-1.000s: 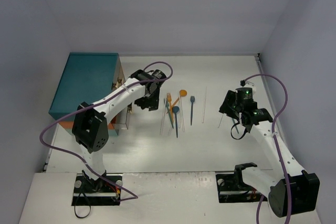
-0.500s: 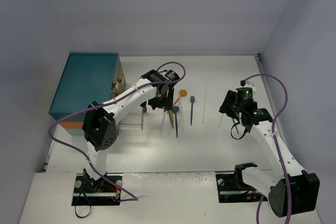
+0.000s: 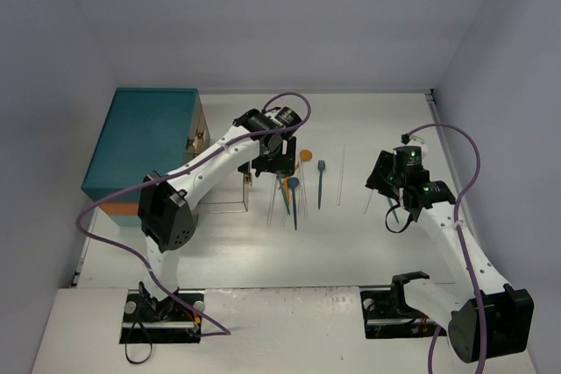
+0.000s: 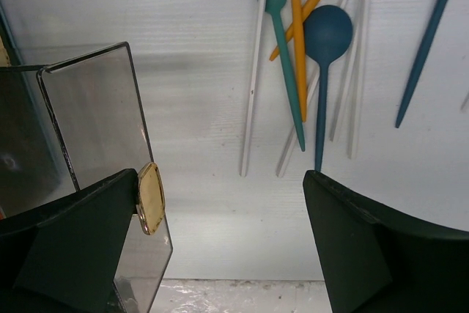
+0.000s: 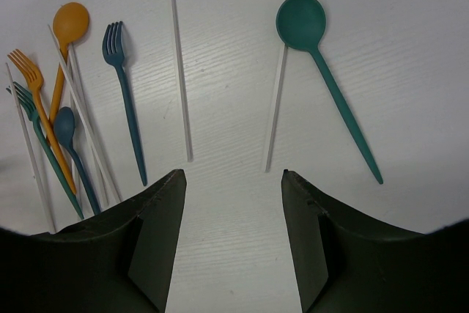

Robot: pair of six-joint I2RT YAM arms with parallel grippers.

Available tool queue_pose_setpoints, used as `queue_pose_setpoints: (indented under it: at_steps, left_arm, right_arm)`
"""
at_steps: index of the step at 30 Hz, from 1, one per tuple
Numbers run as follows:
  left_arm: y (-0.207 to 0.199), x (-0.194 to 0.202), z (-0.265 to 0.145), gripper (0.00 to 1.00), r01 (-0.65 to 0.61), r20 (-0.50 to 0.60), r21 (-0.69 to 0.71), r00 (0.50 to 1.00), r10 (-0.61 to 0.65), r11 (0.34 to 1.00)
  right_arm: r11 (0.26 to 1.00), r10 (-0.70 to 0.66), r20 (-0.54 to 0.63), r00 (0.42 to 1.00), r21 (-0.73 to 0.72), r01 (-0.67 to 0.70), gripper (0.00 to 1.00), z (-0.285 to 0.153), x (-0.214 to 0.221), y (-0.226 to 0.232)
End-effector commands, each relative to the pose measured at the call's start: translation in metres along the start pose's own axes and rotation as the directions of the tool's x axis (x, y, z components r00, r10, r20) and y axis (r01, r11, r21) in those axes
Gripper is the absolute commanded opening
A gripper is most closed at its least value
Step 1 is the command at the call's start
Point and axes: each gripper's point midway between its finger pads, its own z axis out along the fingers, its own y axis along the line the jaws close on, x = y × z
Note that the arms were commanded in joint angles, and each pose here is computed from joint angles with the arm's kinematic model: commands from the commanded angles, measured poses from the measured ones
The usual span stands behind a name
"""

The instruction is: Sort the eating utensils into containers

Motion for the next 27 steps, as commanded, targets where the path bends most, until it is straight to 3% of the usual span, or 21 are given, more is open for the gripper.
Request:
queue_pose_setpoints:
  at_steps: [1, 12, 21, 27]
  left_arm:
    - [-0.015, -0.026, -0.033, 0.93, 0.015, 0.098, 0.092, 0.995, -0.024, 0.996]
    - [0.02, 0.001, 0.007, 0.93, -0.019, 0.034, -0.087, 0.999, 0.022, 0.996]
    - [0.034, -0.008, 0.011, 0.94, -0.038, 0.079, -0.168, 0.995, 0.052, 0.985]
    - [0.039, -0.017, 0.014, 0.94, -0.119, 0.093, -0.219, 0.986, 0.142, 0.969]
  right_arm:
    - [1.0, 0.012, 0.041, 0.999, -0.029, -0.01, 0.52, -0.002, -0.017, 0.01]
    - [0.998, 0.023, 0.03, 0.999, -0.062, -0.022, 0.52, -0.005, -0.015, 0.015]
    - [0.998, 0.023, 0.012, 1.0, -0.057, -0.022, 0.52, -0.002, -0.007, 0.013]
    - [0.999, 0.016, 0.001, 1.0, -0.052, -0.016, 0.52, 0.0, -0.003, 0.01]
